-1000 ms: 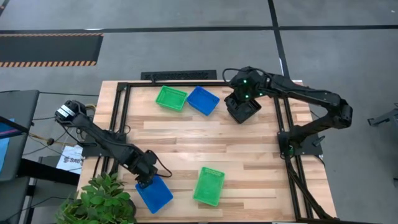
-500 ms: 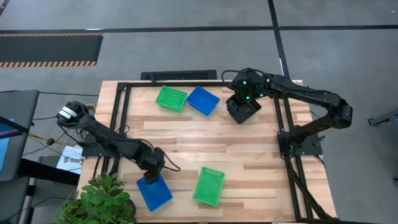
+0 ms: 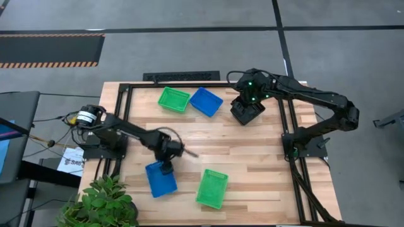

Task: Stack baskets by color
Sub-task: Stack the bottom blue bin on the top blue bins

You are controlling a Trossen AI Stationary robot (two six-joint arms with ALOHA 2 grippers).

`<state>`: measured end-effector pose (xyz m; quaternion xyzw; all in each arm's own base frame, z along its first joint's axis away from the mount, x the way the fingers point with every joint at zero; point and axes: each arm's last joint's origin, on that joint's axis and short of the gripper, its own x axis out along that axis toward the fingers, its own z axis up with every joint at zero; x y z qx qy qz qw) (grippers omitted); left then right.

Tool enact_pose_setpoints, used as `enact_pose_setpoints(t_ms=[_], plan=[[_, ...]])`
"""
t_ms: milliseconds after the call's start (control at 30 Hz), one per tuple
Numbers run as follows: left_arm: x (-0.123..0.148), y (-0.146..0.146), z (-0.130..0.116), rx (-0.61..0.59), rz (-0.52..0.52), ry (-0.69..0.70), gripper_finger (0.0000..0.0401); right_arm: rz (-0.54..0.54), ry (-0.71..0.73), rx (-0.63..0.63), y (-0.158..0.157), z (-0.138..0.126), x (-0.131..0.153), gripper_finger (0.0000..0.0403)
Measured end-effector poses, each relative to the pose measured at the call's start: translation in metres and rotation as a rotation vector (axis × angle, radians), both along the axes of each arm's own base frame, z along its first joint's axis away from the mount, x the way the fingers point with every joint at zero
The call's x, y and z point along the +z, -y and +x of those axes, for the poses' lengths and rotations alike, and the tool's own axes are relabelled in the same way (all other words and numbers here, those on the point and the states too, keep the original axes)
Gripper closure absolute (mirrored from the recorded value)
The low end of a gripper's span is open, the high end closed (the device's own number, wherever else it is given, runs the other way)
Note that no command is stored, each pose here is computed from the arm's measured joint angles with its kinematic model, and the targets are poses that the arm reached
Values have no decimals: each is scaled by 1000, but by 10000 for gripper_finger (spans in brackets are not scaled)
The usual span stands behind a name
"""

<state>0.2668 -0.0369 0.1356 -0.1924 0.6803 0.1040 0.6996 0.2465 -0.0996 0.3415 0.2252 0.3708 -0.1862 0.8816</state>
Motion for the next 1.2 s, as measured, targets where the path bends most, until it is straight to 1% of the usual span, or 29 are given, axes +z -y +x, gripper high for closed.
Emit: enact_pose_setpoints(t_ms=[100,133,167,267,367,400,467,533,600,667,767,833,933,1000,1067,1133,1200], plan=[[14,-24,18,46,206,136,127,-5,11,0,0,-1,2,324],[21,-33,22,65,252,176,127,-4,7,-1,0,-2,2,324],[27,-40,29,82,275,222,127,-4,8,-2,0,-2,2,324],[35,-65,46,145,271,334,127,-4,11,-6,0,-3,3,324],[54,-95,60,280,278,476,127,-1,11,-10,0,-4,3,324],[60,-103,62,315,279,502,127,3,10,-13,0,-4,3,324],[73,-115,63,351,242,513,127,26,-4,-30,-1,-6,2,324],[94,-122,66,368,189,559,127,54,-12,-56,-1,-5,-1,324],[122,-127,67,376,178,629,127,85,-35,-80,-1,-4,-6,324],[150,-129,65,389,199,668,127,99,-46,-86,-4,3,-10,324],[192,-130,56,416,247,680,127,107,-87,-86,-11,14,-20,318],[224,-130,46,427,289,718,127,98,-79,-59,-18,29,-27,305],[265,-128,30,439,359,768,127,88,-113,-36,-27,51,-45,275],[285,-125,19,460,402,786,127,94,-110,-19,-32,67,-58,250],[305,-123,7,486,444,839,127,102,-109,-12,-36,81,-71,225],[319,-120,-5,506,474,866,127,113,-117,0,-42,94,-86,204],[330,-118,-15,524,484,893,127,120,-140,16,-50,102,-97,189]])
